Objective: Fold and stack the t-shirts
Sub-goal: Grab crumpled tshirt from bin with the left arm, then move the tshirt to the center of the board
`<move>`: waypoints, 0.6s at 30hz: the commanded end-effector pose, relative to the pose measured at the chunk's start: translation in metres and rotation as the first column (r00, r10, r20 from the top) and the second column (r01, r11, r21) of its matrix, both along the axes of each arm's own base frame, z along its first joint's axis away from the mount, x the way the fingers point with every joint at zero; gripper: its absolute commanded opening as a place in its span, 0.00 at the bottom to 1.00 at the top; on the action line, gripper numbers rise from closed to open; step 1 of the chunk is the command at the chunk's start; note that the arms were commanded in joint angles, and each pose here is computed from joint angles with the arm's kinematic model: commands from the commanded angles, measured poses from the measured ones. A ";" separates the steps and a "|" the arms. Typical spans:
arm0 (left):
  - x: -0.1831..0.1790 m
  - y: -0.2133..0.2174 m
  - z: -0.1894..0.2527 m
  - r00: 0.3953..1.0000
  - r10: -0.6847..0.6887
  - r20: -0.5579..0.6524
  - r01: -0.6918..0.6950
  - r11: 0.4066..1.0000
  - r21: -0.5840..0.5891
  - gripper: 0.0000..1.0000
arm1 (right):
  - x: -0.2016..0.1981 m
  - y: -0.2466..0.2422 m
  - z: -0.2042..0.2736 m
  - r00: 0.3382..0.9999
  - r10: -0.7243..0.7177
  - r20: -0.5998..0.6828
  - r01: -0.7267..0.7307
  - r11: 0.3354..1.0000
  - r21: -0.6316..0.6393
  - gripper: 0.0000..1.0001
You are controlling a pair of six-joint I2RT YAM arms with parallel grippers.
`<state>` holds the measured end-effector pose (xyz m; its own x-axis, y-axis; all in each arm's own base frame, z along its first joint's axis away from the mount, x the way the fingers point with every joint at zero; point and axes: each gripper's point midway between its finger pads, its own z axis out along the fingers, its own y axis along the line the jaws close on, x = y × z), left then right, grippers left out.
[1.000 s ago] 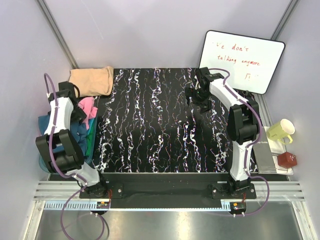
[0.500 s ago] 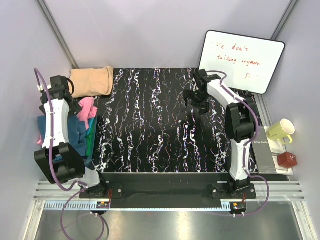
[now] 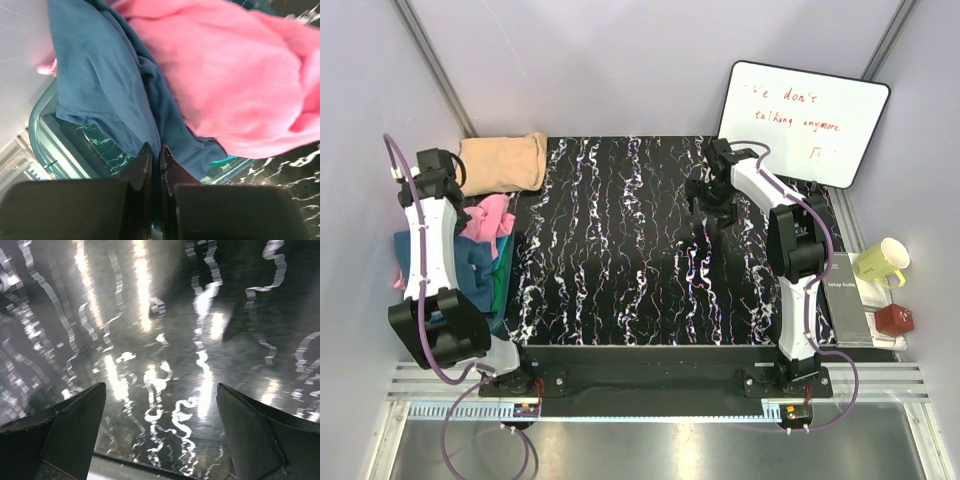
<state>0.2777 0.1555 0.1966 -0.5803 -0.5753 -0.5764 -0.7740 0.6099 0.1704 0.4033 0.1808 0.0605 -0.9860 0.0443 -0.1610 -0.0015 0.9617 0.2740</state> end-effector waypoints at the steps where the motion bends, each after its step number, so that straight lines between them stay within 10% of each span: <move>1: 0.006 -0.001 0.083 0.960 0.008 0.280 -0.026 0.998 0.062 0.00 | 0.022 -0.018 0.035 0.988 -0.039 0.147 0.055 0.993 -0.109 1.00; 10: 0.023 -0.056 0.204 0.831 -0.175 0.528 0.079 0.977 0.200 0.00 | 0.075 -0.026 0.124 0.908 -0.101 0.407 0.147 0.985 -0.085 1.00; 16: 0.067 -0.145 0.283 0.576 -0.427 0.697 0.411 0.888 0.205 0.00 | 0.090 -0.046 0.151 0.866 -0.175 0.469 0.230 0.971 -0.062 1.00; 18: 0.087 -0.203 0.291 0.449 -0.516 0.729 0.613 0.772 0.169 0.00 | 0.092 -0.058 0.157 0.854 -0.207 0.478 0.265 0.963 -0.057 1.00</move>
